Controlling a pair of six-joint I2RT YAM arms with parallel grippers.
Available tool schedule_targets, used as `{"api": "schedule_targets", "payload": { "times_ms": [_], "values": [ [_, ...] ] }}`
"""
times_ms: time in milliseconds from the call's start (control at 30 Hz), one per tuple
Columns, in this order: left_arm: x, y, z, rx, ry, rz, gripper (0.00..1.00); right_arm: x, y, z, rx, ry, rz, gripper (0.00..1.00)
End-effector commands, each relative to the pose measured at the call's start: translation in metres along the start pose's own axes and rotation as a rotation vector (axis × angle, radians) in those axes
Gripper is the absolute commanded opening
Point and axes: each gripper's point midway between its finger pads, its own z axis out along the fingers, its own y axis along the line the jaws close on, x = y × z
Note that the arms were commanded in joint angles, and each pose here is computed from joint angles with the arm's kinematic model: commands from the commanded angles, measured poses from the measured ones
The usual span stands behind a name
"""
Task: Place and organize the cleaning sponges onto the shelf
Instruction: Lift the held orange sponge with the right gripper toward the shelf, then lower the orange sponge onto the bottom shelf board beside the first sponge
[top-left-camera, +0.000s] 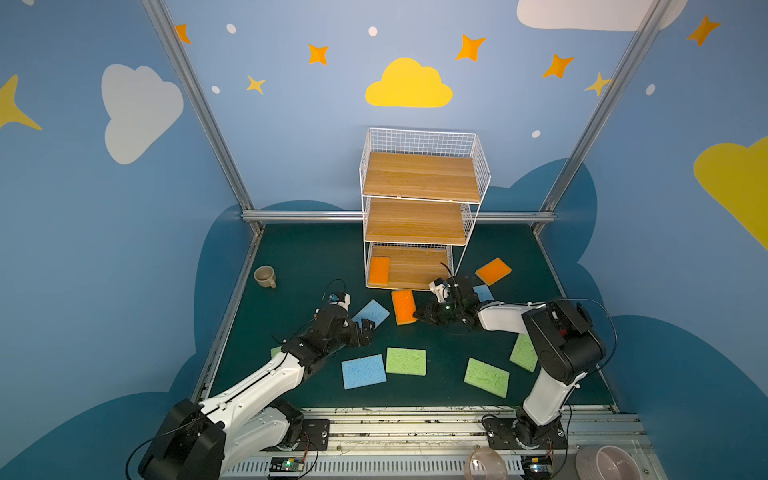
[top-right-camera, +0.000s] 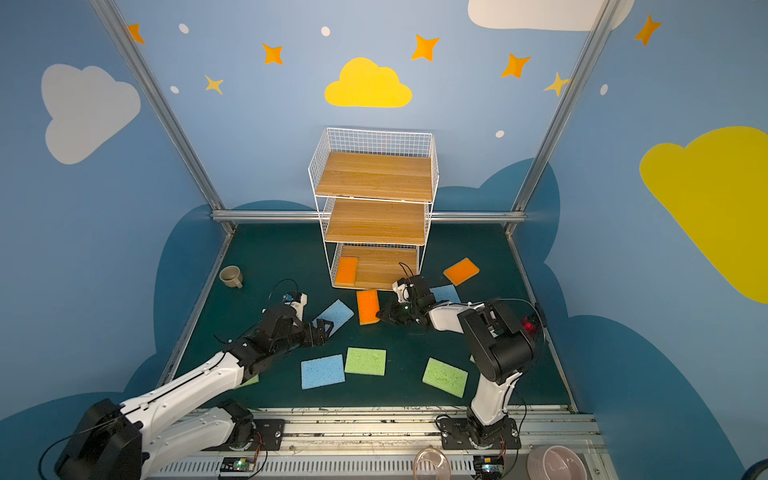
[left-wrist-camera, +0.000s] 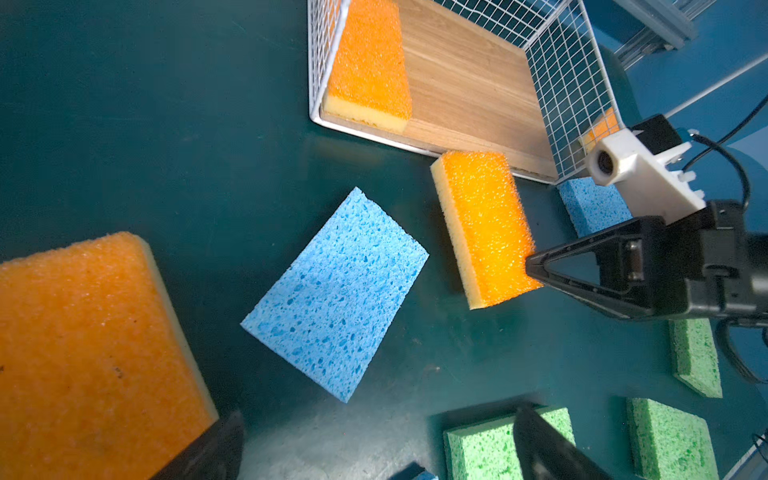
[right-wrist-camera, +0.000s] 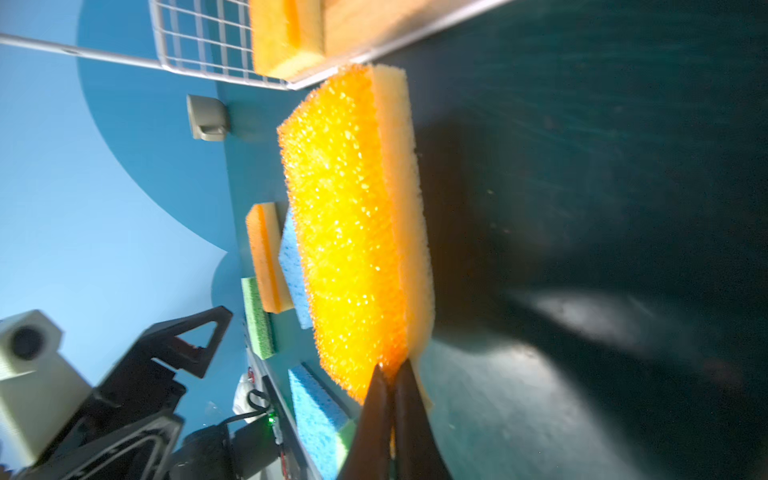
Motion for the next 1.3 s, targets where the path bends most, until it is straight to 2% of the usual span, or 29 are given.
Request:
{"api": "schedule_targets", "payload": {
  "times_ms": [0, 200, 533, 1267],
  "values": [
    [0.004, 0.009, -0.003, -0.024, -0.001, 0.003, 1.00, -0.013, 0.023, -0.007, -0.050, -0.049, -0.015, 0.00],
    [0.007, 0.012, -0.008, -0.022, -0.009, -0.007, 1.00, -0.034, 0.028, 0.001, -0.070, -0.083, 0.029, 0.00],
    [0.013, 0.019, -0.017, -0.011, -0.040, -0.025, 1.00, -0.067, 0.038, 0.017, -0.083, -0.093, 0.036, 0.00],
    [0.017, 0.036, -0.018, -0.064, -0.081, -0.033, 1.00, -0.121, 0.001, 0.041, 0.064, -0.167, 0.127, 0.00]
  ]
}}
